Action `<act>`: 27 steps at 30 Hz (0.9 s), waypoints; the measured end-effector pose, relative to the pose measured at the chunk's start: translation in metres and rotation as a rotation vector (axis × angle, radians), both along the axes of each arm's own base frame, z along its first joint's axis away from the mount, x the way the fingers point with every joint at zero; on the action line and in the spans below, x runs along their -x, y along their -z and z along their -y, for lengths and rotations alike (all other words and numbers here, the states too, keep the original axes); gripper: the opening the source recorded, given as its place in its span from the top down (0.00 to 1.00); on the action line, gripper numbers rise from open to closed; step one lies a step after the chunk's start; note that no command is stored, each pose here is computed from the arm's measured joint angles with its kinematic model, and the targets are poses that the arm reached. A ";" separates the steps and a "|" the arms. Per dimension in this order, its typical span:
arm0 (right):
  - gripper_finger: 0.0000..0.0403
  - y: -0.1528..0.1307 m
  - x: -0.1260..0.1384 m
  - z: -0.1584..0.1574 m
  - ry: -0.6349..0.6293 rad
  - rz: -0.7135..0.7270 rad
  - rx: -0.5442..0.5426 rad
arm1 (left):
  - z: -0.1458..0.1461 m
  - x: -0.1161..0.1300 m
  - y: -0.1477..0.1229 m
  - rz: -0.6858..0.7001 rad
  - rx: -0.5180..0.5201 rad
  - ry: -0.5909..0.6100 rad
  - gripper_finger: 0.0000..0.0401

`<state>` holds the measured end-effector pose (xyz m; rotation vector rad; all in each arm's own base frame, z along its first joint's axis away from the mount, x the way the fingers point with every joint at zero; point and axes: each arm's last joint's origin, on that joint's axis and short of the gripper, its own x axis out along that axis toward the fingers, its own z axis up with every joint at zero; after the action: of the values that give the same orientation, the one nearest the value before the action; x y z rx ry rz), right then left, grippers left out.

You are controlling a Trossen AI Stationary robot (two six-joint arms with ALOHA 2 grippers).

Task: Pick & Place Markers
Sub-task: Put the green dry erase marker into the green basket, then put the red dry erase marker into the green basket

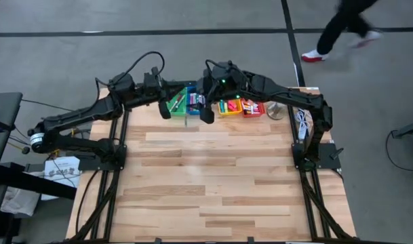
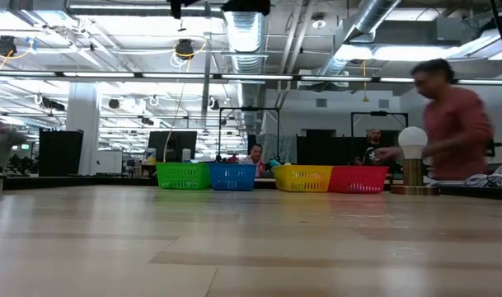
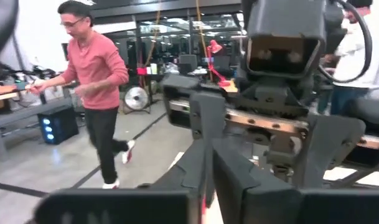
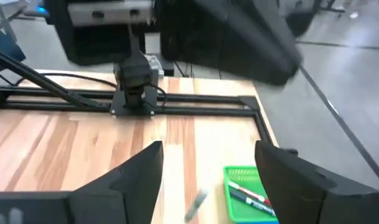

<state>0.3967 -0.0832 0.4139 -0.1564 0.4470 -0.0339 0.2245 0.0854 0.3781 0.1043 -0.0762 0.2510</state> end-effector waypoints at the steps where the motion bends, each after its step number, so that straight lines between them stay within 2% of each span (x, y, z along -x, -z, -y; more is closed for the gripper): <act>1: 0.39 0.001 0.001 0.001 0.004 -0.008 -0.002 | -0.003 0.002 -0.001 0.003 -0.002 -0.011 0.95; 3: 0.38 0.004 0.003 0.004 0.013 -0.045 -0.011 | -0.009 0.005 -0.001 0.000 -0.002 -0.026 0.99; 9: 0.38 0.012 0.010 0.011 0.047 -0.141 -0.060 | -0.037 0.019 0.003 -0.042 0.000 -0.122 0.98; 13: 0.38 0.017 0.014 0.014 0.078 -0.192 -0.109 | -0.048 0.028 0.006 -0.060 0.037 -0.090 0.99; 24: 0.38 0.029 0.024 0.011 0.096 -0.354 -0.135 | -0.045 0.029 0.033 -0.296 0.181 -0.035 0.97; 27: 0.38 0.032 0.027 0.011 0.094 -0.398 -0.128 | -0.041 0.027 0.042 -0.383 0.216 -0.059 0.93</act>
<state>0.3698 -0.0942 0.3824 -0.0141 0.8519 -0.0666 0.1971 0.1265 0.3361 -0.0619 0.3346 0.2932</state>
